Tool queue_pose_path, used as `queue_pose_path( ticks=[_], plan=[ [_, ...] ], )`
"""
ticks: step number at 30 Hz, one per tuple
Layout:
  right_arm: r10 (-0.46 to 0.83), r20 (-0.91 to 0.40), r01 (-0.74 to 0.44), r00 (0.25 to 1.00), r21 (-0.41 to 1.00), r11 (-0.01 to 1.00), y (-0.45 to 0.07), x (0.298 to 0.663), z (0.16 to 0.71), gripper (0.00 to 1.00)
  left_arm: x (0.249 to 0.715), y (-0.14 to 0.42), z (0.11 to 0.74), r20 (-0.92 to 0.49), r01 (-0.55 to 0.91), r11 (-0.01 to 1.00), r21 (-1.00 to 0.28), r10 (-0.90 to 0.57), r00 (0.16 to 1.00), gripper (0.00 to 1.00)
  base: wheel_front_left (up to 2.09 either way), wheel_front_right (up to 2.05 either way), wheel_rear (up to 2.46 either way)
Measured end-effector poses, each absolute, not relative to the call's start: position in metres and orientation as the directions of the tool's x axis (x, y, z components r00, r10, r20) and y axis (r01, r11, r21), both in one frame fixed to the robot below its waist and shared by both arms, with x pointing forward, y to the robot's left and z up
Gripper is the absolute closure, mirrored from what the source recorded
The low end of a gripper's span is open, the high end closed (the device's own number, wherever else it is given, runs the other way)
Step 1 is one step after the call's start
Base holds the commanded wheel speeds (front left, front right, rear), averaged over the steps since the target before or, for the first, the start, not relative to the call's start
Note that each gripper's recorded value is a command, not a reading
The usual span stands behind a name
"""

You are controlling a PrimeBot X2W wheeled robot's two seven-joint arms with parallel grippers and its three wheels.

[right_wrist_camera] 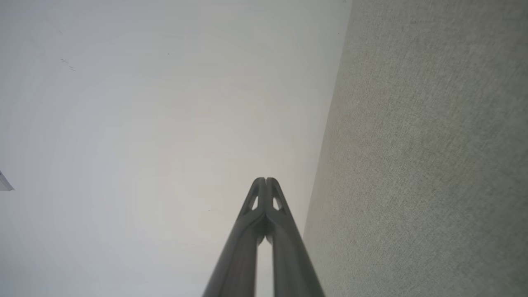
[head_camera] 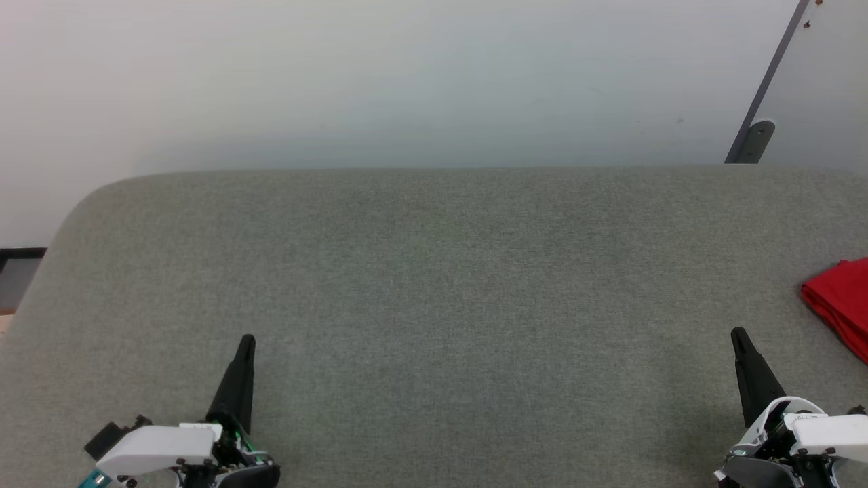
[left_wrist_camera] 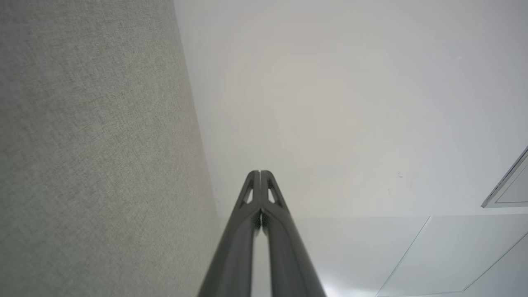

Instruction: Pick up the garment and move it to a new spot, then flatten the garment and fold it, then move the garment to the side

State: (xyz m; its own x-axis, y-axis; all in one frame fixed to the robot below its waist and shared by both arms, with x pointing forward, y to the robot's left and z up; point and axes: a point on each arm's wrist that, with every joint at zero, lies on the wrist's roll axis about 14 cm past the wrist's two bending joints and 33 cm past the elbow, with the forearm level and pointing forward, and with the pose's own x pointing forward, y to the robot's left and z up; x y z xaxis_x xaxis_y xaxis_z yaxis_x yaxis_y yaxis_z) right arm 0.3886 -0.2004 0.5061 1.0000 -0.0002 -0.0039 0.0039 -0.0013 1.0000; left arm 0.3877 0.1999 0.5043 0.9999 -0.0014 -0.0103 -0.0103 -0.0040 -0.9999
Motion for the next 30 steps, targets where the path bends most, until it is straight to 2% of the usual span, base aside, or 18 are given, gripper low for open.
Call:
queue_pose_path(
  ticks=[30],
  plan=[
    [0.000,-0.004,0.004,1.000,1.000,-0.001,-0.2004,0.3886,0.5061,1.00,0.3877,0.1998,0.5044,-0.010,-0.010,-0.006,-1.000,-0.002,1.000,1.00,0.00,0.00,0.00]
  ],
)
